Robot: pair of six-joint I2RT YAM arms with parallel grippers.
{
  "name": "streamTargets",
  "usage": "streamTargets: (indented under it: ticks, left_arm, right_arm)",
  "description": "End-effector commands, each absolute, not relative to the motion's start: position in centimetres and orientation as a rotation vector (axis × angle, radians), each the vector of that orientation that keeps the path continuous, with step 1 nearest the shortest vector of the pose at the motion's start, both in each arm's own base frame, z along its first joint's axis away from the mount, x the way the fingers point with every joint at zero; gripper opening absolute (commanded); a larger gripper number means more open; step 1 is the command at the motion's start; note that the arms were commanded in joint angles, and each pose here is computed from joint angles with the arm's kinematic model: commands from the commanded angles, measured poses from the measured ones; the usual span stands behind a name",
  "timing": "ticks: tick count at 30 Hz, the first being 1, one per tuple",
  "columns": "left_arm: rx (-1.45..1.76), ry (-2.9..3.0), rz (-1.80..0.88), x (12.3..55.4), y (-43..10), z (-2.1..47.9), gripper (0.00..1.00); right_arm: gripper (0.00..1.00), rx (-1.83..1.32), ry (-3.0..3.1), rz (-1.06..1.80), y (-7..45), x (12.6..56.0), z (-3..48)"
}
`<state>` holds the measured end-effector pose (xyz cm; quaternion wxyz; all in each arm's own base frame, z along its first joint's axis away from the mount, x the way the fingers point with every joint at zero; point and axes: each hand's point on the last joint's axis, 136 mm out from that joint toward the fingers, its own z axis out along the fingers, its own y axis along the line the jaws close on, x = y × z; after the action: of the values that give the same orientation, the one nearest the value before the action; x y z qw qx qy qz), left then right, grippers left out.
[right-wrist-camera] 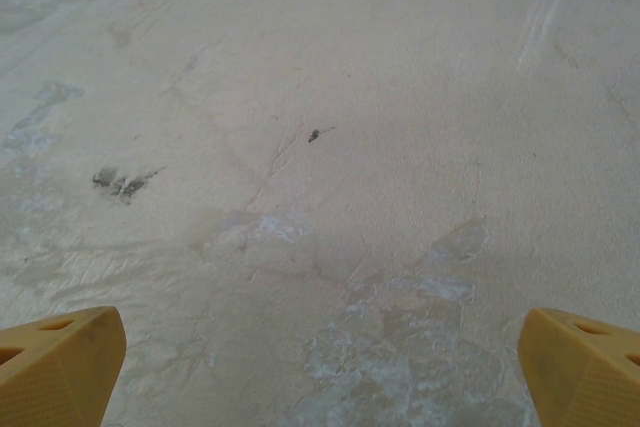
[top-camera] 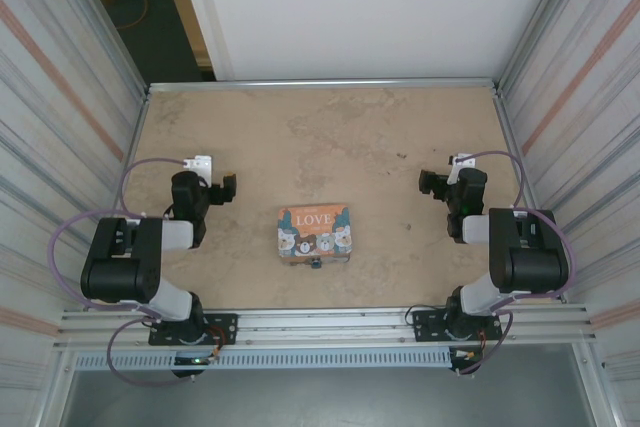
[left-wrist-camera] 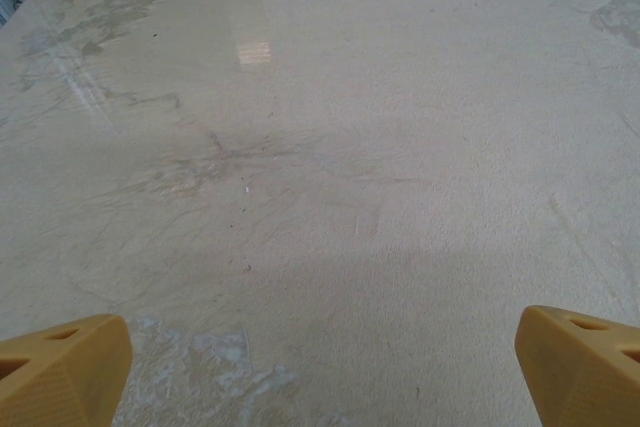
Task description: Unlock the padlock with the key
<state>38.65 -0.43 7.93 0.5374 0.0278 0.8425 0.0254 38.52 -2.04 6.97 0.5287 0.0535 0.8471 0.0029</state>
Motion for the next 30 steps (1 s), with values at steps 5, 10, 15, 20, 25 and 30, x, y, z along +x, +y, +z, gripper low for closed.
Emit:
streamTargets:
  ticks: [5,10,15,20,25,30]
  left_arm:
    - [0.098,1.925,0.020,39.1,-1.2,9.6,0.99]
    - [0.087,1.890,0.062,38.2,-1.1,12.0,0.99]
    - [0.083,1.871,0.102,37.8,-1.2,15.0,0.99]
    - [-0.026,1.846,-0.024,37.0,-1.8,19.8,0.99]
    - [-0.139,1.900,-0.248,35.3,-3.3,22.5,0.99]
    - [-0.211,1.985,-0.467,33.0,-5.2,23.1,0.99]
  right_arm:
    - [0.99,0.165,1.973,0.002,-2.3,39.2,8.2]
    - [0.99,0.211,1.934,-0.009,-3.1,38.7,9.7]
    - [0.99,0.224,1.914,-0.003,-3.3,37.8,12.0]
    - [0.99,0.279,1.920,0.065,-2.9,36.7,15.4]
    - [0.99,0.339,2.035,0.241,-0.5,34.8,17.1]
    - [0.99,0.318,2.114,0.404,3.2,31.9,18.7]
